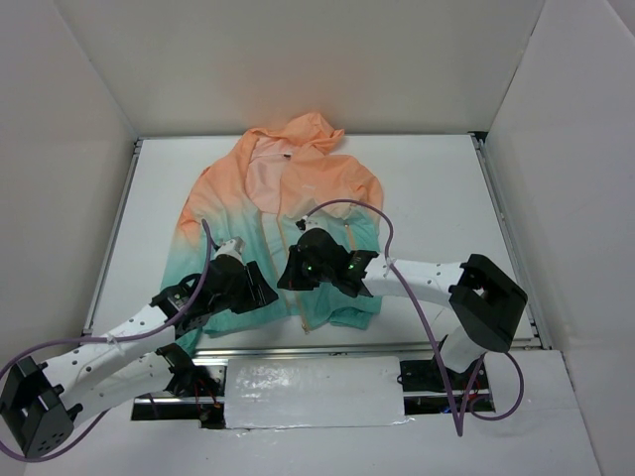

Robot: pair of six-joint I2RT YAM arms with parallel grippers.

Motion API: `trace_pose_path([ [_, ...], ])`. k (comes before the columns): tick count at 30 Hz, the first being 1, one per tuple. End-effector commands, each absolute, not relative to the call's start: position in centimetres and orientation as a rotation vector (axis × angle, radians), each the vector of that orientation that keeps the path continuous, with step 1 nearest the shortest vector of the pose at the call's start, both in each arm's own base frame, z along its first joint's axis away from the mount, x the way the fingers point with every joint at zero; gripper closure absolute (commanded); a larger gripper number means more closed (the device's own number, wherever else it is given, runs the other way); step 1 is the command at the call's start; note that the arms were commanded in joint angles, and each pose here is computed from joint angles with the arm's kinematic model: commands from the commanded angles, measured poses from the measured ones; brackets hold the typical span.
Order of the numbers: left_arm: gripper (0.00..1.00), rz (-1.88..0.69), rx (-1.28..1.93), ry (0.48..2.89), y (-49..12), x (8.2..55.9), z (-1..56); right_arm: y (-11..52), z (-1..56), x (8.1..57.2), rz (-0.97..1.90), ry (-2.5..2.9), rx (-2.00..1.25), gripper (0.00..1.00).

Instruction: Zip up the jacket

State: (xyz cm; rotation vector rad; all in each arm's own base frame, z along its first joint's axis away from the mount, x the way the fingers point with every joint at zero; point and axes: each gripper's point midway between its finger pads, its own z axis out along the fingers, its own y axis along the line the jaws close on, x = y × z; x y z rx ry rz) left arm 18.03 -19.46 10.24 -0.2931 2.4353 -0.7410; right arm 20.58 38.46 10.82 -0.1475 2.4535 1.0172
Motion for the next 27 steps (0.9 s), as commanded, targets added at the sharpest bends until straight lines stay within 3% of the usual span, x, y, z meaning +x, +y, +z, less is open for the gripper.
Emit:
trace_pose_path([
  [1, 0.40, -0.775, -0.288, 2.395, -19.9, 18.5, 10.8, 38.7, 11.6, 20.5, 1.023, 2.421, -0.174, 1.00],
  [5, 0.44, -0.742, -0.305, 2.411, -19.4, 18.3, 10.5, 38.2, 10.0, 20.6, 0.967, 2.460, -0.169, 0.61],
  [8, 0.45, -0.702, -0.331, 2.405, -18.6, 18.3, 10.7, 37.8, 8.2, 20.2, 0.934, 2.506, -0.172, 0.60],
  [10, 0.45, -0.676, -0.353, 2.387, -18.0, 18.5, 11.0, 37.7, 7.6, 20.0, 0.926, 2.516, -0.166, 0.62],
  [13, 0.44, -0.661, -0.362, 2.372, -17.5, 18.4, 11.4, 37.2, 6.4, 20.0, 0.902, 2.531, -0.154, 0.79],
  [14, 0.44, -0.659, -0.362, 2.373, -17.4, 18.4, 11.4, 37.1, 5.8, 20.0, 0.884, 2.543, -0.150, 0.91],
  [16, 0.44, -0.658, -0.357, 2.377, -17.5, 18.4, 11.5, 37.1, 5.3, 20.1, 0.869, 2.552, -0.143, 0.99],
  [27, 0.47, -0.670, -0.347, 2.391, -17.8, 18.3, 11.1, 39.2, 4.2, 19.0, 0.896, 2.588, -0.216, 1.00],
])
